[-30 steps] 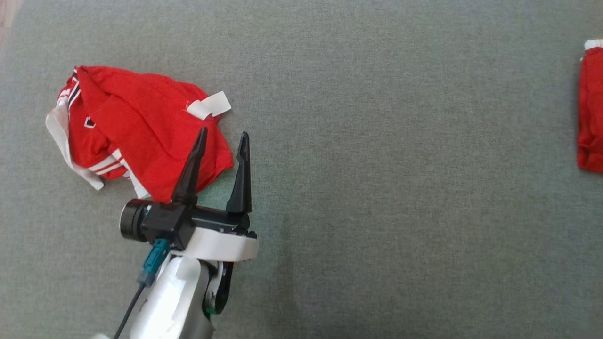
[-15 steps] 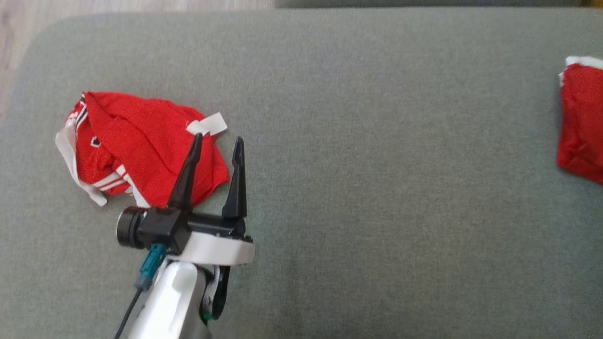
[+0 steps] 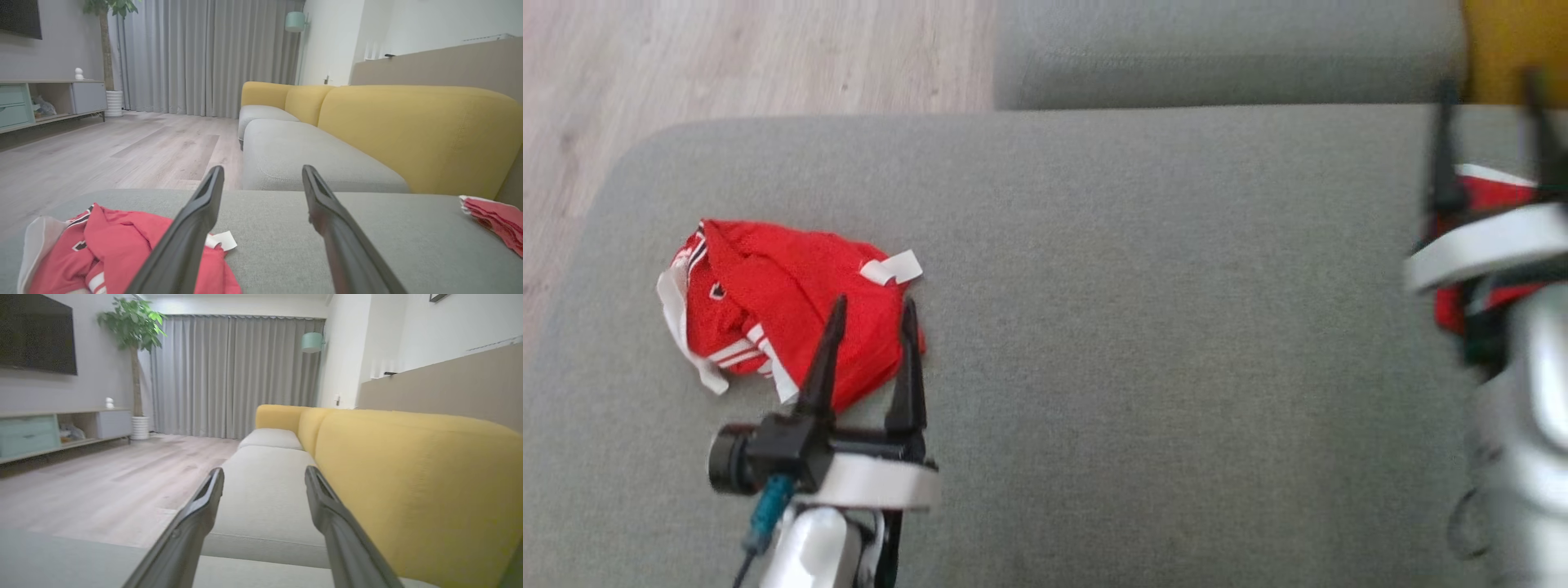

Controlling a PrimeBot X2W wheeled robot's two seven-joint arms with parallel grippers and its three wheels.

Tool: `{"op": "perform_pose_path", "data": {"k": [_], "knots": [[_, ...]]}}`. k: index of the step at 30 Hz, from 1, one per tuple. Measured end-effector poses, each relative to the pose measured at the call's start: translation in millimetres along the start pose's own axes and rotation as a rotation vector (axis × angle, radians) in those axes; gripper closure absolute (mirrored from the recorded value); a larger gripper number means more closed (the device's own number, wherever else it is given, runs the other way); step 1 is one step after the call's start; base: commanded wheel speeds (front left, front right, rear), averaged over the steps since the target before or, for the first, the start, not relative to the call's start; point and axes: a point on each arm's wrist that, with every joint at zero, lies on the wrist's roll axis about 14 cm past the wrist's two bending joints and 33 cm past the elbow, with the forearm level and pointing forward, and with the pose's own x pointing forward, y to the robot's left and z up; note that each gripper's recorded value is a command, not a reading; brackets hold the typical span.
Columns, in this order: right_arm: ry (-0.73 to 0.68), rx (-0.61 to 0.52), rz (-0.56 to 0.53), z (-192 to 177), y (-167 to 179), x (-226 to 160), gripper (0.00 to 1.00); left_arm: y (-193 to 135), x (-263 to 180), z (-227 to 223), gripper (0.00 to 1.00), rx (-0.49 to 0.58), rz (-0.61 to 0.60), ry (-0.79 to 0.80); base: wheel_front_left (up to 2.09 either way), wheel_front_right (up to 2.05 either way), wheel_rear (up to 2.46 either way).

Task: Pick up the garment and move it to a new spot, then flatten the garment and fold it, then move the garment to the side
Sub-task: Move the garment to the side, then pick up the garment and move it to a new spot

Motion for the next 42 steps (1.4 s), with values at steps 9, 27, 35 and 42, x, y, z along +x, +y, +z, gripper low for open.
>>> {"op": "perform_pose_path", "data": {"k": [9,27,35,42], "knots": [[0.089,0.140,0.040,-49,52,-78,0.00,-5,-18,-7,0.00,0.023,-0.032,0.024,0.00,0.00,0.00],[0.181,0.229,-0.024,-82,50,-147,0.00,-3,-30,-25,0.00,-0.005,-0.013,0.079,0.00,0.00,0.00],[0.174,0.241,-0.014,-80,54,-145,0.00,-1,-31,-25,0.00,-0.011,-0.003,0.079,0.00,0.00,0.00],[0.173,0.258,0.070,-78,82,-137,0.00,13,-38,-22,0.00,-0.007,0.042,0.071,0.00,0.00,0.00]]}}
